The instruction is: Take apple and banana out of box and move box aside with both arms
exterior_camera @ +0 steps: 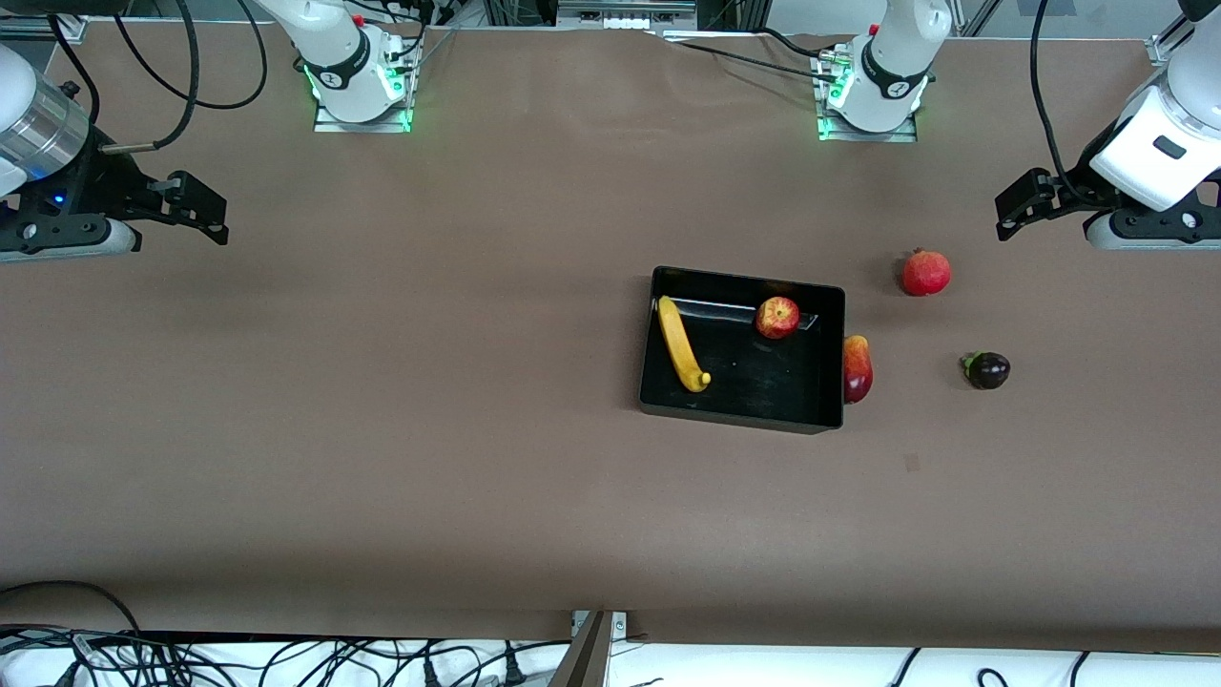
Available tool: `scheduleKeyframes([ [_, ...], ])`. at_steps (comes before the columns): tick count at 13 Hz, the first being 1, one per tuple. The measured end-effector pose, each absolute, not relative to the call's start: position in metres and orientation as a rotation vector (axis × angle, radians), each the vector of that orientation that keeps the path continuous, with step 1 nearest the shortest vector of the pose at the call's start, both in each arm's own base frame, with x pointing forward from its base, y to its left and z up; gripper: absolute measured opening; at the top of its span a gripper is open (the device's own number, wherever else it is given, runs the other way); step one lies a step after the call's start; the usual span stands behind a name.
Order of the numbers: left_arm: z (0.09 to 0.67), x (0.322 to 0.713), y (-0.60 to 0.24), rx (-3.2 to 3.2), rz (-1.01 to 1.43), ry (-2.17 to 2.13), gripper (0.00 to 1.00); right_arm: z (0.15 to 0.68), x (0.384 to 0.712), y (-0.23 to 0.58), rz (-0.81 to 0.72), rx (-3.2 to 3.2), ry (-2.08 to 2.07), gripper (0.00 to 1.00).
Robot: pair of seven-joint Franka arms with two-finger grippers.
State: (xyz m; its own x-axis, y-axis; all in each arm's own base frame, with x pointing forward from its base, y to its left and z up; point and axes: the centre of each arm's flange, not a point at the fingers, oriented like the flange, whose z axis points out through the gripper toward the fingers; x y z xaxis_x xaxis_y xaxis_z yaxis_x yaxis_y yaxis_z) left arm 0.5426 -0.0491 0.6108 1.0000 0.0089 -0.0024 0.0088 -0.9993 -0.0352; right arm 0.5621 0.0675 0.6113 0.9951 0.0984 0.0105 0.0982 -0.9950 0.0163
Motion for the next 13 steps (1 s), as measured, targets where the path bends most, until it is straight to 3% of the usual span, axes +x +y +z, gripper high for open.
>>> scheduleKeyframes([
  [7, 0.597, 0.541, -0.053, -3.097, 0.112, -0.004, 1.00, 0.611, 0.562, 0.067, 0.018, 3.122, 0.154, 1.00],
  [13, 0.577, 0.562, -0.069, -3.089, 0.219, 0.034, 1.00, 0.611, 0.562, 0.067, 0.018, 3.122, 0.154, 1.00],
])
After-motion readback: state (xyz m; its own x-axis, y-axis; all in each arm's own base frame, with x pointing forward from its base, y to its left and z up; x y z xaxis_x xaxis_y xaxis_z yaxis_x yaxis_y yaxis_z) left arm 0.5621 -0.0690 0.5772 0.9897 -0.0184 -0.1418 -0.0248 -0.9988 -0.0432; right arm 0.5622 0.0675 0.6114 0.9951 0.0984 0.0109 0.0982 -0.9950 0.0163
